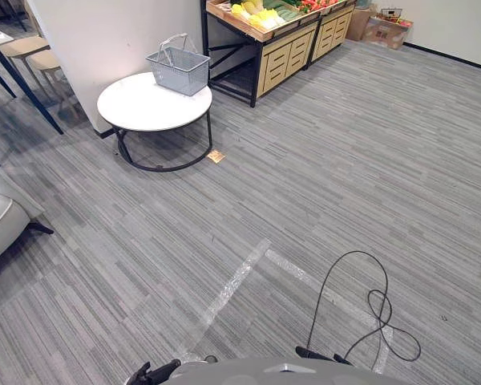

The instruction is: Pick vegetable in the basket

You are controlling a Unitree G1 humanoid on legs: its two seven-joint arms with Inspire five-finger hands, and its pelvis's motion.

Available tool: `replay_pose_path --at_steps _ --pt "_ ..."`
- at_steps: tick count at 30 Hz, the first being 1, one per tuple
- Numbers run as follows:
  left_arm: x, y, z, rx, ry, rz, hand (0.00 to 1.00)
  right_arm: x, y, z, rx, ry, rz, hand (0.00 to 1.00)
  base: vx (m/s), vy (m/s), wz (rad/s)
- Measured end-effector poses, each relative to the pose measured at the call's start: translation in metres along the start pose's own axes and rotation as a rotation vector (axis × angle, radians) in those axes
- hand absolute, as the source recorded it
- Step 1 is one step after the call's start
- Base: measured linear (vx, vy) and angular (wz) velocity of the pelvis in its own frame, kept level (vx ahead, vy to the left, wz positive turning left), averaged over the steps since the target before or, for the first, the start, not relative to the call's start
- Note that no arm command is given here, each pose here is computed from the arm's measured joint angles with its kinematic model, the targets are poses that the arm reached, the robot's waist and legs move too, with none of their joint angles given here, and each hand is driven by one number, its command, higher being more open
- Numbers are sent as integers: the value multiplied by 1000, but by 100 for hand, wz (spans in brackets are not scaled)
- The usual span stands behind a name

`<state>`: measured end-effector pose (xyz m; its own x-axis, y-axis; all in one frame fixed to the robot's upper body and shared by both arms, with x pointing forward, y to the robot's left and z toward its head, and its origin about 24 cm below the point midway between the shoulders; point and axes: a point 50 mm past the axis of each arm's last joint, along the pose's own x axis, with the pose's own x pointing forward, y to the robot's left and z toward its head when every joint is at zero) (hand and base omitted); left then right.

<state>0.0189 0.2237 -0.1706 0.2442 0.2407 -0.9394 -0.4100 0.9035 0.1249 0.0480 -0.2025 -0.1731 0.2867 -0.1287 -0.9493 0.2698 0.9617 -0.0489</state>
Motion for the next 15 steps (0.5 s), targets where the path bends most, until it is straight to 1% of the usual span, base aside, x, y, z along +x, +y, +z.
replay_pose_path --at_steps 10,15 --pt "0 -2 3 34 -21 -10 100 0 0 2 -12 -5 -2 100 -73 1 2" --pt "0 -2 4 51 -24 -14 100 0 0 1 -13 -5 -6 100 10 30 0"
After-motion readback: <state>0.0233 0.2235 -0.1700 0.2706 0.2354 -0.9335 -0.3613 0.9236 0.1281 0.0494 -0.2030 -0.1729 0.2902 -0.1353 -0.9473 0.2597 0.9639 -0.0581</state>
